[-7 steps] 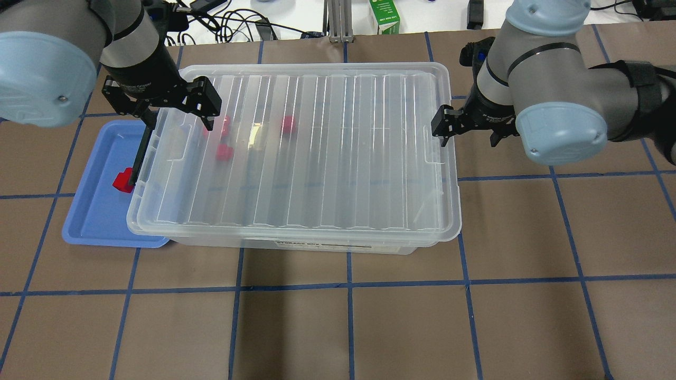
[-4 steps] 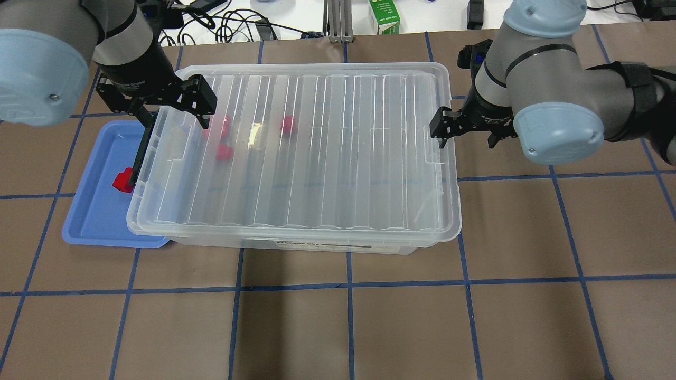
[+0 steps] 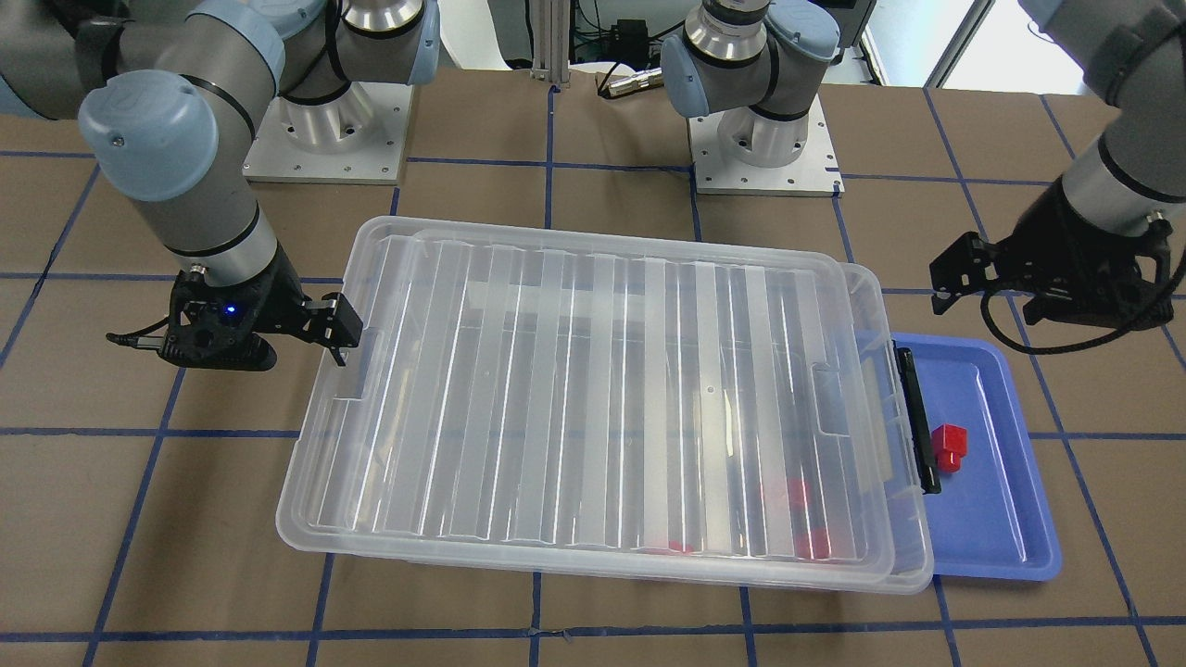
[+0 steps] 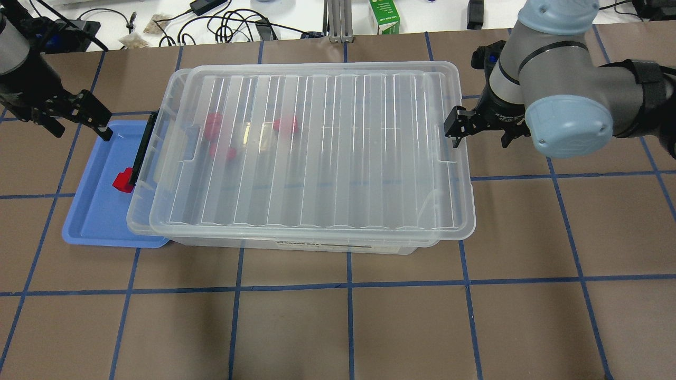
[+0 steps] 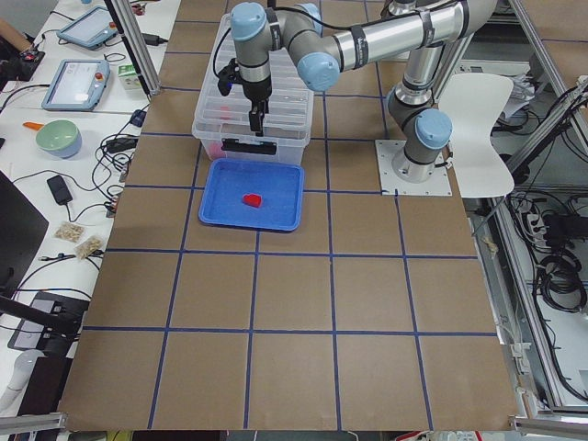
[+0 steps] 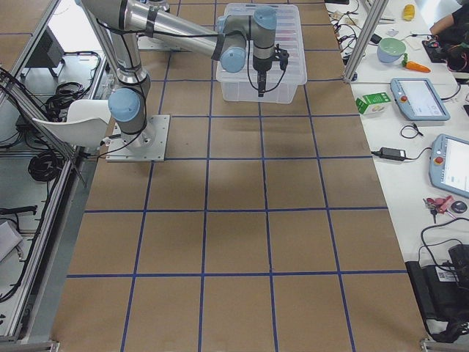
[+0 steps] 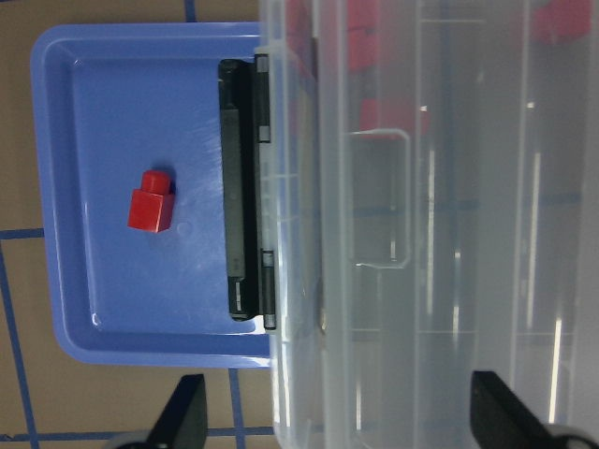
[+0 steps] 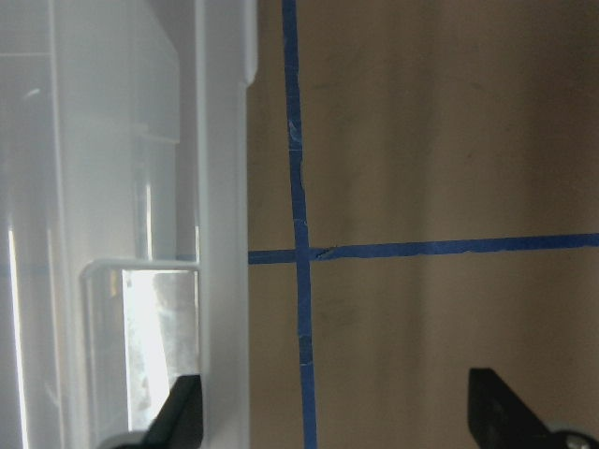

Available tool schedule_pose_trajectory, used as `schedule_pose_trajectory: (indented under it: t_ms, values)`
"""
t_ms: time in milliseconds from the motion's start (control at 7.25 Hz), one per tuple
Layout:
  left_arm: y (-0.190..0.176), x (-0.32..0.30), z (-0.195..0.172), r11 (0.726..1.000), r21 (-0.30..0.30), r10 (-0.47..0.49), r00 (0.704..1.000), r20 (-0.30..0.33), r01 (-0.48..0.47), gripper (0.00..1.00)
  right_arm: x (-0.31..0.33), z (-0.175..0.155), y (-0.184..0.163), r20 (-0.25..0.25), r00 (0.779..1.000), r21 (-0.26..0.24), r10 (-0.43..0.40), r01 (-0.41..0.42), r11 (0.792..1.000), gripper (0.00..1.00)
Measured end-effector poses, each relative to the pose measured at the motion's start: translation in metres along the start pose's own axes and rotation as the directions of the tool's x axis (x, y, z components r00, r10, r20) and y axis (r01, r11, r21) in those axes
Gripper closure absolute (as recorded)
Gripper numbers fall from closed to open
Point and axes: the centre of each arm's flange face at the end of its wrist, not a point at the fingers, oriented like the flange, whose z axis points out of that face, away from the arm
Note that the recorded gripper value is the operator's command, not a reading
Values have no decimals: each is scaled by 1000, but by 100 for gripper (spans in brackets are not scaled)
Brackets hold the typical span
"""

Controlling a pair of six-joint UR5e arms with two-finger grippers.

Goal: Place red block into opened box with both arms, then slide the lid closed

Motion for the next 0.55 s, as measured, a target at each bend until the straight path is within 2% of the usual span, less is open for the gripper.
schedule_pose_trajectory:
  t_ms: [552]
  values:
    - [-19,-79,68,995,-16,94,995,-25,-95,0,33,-1,-4,-6,999,-8,-32,32,999,0]
